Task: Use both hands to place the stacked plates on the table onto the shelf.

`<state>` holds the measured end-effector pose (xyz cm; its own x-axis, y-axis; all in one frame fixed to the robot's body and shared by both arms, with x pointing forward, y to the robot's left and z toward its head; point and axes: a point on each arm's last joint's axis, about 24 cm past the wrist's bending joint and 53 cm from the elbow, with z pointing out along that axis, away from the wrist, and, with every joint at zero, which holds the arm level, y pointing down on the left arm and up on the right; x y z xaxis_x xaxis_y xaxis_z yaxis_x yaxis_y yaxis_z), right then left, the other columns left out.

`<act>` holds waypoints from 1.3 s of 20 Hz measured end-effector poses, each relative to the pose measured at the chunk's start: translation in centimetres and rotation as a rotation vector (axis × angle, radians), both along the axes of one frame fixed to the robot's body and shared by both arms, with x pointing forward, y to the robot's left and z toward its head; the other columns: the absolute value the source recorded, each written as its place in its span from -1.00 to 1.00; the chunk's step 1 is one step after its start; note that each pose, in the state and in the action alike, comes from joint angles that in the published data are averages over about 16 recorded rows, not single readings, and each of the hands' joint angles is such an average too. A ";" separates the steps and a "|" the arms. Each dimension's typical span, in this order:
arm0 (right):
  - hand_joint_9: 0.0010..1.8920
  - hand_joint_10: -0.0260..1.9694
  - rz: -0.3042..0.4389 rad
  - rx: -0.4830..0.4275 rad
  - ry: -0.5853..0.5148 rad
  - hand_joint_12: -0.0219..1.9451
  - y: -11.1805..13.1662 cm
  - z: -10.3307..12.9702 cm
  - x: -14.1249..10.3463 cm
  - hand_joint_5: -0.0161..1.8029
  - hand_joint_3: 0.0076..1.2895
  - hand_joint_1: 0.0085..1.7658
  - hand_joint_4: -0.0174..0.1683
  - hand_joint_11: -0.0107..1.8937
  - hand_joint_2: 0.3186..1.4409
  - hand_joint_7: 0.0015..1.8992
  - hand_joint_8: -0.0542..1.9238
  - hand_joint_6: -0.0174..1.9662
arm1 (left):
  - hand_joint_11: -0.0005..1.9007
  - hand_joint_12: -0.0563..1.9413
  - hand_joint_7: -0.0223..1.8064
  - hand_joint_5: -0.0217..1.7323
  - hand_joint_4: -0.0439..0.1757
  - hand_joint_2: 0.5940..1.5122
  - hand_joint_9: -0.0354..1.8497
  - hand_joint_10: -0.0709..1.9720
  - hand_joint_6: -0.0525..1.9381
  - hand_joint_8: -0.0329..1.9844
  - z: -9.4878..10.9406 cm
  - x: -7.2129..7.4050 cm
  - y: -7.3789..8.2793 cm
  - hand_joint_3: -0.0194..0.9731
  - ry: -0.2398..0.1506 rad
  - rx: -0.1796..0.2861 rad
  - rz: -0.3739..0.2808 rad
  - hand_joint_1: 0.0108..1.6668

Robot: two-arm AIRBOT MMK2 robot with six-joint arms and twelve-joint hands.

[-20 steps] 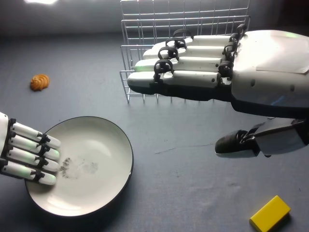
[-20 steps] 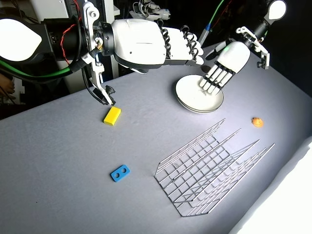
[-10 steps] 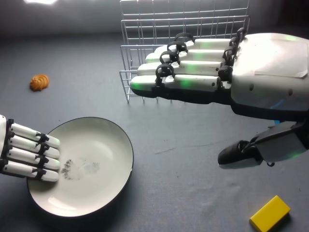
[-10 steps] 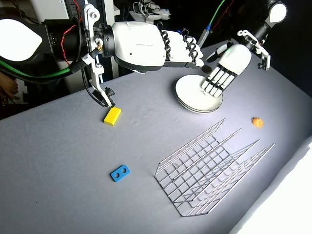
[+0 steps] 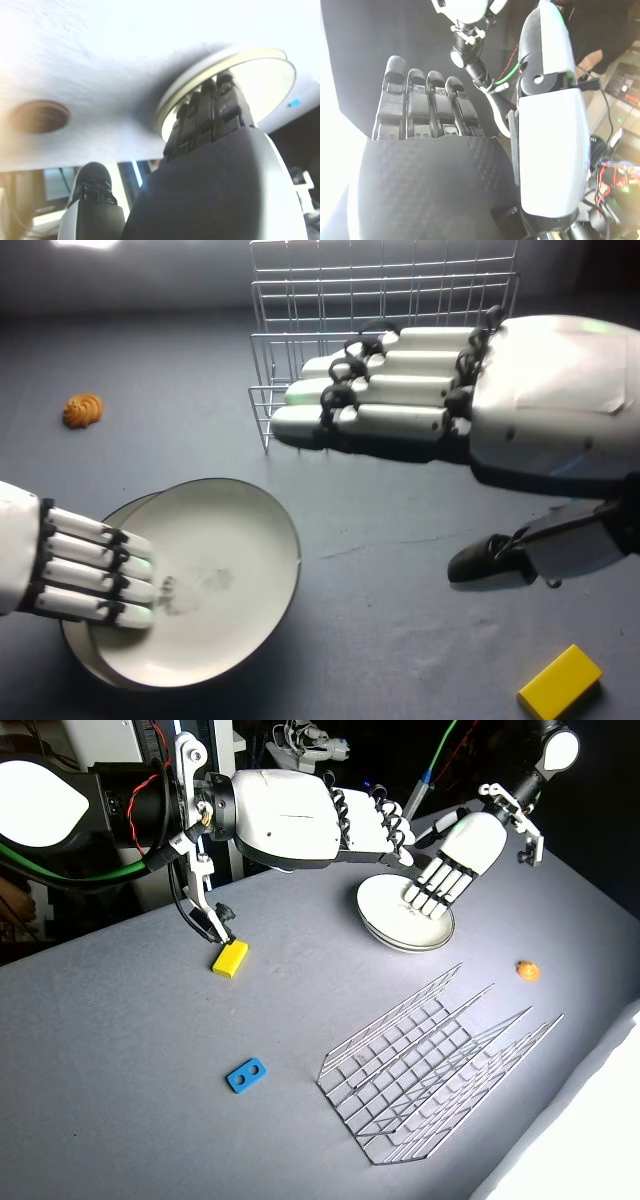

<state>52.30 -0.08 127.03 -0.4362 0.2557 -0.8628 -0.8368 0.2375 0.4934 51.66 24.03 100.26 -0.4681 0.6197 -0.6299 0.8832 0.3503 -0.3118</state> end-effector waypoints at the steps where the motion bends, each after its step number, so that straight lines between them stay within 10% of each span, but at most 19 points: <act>1: -0.98 -0.97 0.002 -0.005 -0.009 -0.63 0.3 -0.1 0.0 -0.97 -0.96 0.25 -0.83 -0.97 0.09 -0.98 -0.93 -0.95 | -0.98 -0.93 -0.99 -0.98 -0.63 0.06 -0.95 -0.92 -0.97 -0.98 0.0 -0.1 -0.4 -0.94 0.004 -0.007 0.005 -0.98; 26: -0.97 -0.97 -0.047 -0.257 -0.177 -0.47 9.6 -7.4 5.1 -0.95 -0.96 0.30 -0.79 -0.97 0.12 -0.97 -0.93 -0.95 | -0.98 -0.93 -0.99 -0.99 -0.62 0.05 -0.94 -0.92 -0.97 -0.99 -0.3 -0.5 -4.4 -0.94 0.038 -0.078 0.096 -0.98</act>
